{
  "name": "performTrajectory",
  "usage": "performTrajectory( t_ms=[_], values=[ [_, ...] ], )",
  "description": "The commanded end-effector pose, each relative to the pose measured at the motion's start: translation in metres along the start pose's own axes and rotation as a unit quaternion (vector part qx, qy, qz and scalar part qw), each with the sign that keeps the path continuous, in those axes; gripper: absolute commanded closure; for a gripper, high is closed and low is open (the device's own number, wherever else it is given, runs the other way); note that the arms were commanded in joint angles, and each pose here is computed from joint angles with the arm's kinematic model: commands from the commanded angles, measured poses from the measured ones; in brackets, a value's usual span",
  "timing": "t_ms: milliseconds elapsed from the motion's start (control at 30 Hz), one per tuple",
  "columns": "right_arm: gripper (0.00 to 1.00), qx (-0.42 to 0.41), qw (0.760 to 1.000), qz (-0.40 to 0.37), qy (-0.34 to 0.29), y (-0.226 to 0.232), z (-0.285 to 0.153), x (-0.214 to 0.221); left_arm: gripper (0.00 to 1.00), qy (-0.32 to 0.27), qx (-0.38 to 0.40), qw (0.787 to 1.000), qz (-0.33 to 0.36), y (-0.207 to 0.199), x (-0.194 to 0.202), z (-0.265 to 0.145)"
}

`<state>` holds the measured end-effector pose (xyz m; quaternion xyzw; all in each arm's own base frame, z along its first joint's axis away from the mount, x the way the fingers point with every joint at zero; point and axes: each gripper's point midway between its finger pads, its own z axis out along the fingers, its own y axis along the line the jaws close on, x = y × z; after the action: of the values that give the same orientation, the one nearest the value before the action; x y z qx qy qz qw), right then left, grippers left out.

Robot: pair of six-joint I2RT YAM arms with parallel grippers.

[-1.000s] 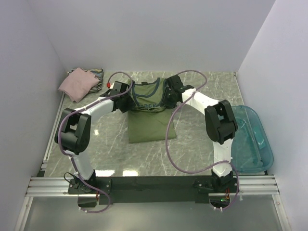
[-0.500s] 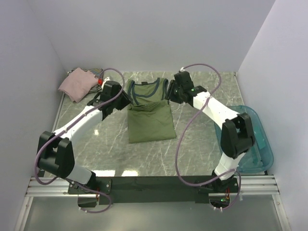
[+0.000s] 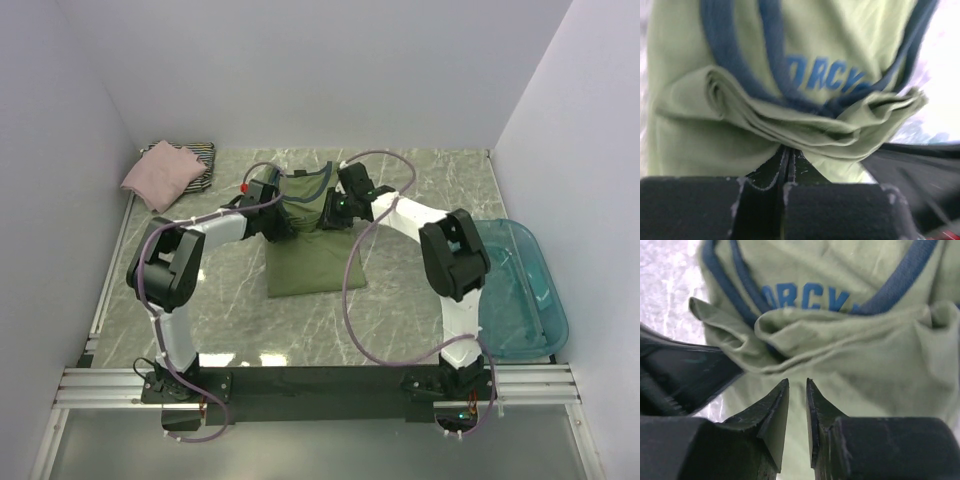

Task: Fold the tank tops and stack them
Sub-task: Fold the tank top

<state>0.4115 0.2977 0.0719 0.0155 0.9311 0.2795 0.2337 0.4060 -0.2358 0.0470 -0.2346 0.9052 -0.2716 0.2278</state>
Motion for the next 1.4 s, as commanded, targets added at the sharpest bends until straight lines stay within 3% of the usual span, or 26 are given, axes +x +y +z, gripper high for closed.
performTrajectory(
  t_ms=[0,167,700,800,833,933,1100,1133,1200,1233,1300,1367],
  values=[
    [0.73,-0.05,0.999,0.006,-0.015,0.013,0.004,-0.031,0.98,-0.041,0.065,0.997,0.006,-0.042,-0.041,-0.006],
    [0.73,-0.064,0.997,0.047,-0.012,-0.005,0.018,-0.05,0.89,-0.057,0.068,0.996,-0.004,-0.035,-0.065,-0.004],
    [0.73,-0.096,0.985,0.146,-0.006,-0.066,0.031,-0.071,0.85,-0.056,0.034,0.997,-0.032,0.013,-0.084,0.017],
    [0.72,-0.09,0.985,0.146,-0.014,-0.072,0.028,-0.075,0.74,-0.066,0.039,0.996,-0.033,0.014,-0.089,0.005],
    [0.72,-0.09,0.985,0.143,-0.022,-0.072,0.023,-0.08,0.64,-0.079,0.054,0.995,-0.024,0.009,-0.095,0.001],
    [0.69,-0.089,0.986,0.128,-0.053,-0.065,0.006,-0.099,0.51,-0.105,0.084,0.991,0.0,-0.013,-0.108,-0.023],
    [0.59,-0.061,0.987,0.094,-0.116,-0.051,-0.042,-0.125,0.39,-0.163,0.101,0.981,0.027,-0.039,-0.124,-0.079],
    [0.57,-0.051,0.986,0.09,-0.133,-0.048,-0.059,-0.123,0.33,-0.165,0.078,0.983,0.027,-0.031,-0.118,-0.081],
    [0.54,-0.034,0.985,0.082,-0.147,-0.048,-0.073,-0.114,0.33,-0.158,0.033,0.987,0.022,-0.013,-0.107,-0.088],
    [0.52,-0.017,0.989,0.078,-0.128,-0.053,-0.069,-0.086,0.33,-0.157,0.021,0.987,0.024,-0.008,-0.097,-0.096],
    [0.48,0.002,0.987,0.057,-0.149,-0.05,-0.091,-0.069,0.33,-0.155,-0.018,0.988,0.013,0.011,-0.079,-0.11],
    [0.45,0.017,0.989,0.051,-0.136,-0.059,-0.096,-0.027,0.34,-0.124,-0.05,0.991,0.01,0.04,-0.04,-0.108]
  ],
)
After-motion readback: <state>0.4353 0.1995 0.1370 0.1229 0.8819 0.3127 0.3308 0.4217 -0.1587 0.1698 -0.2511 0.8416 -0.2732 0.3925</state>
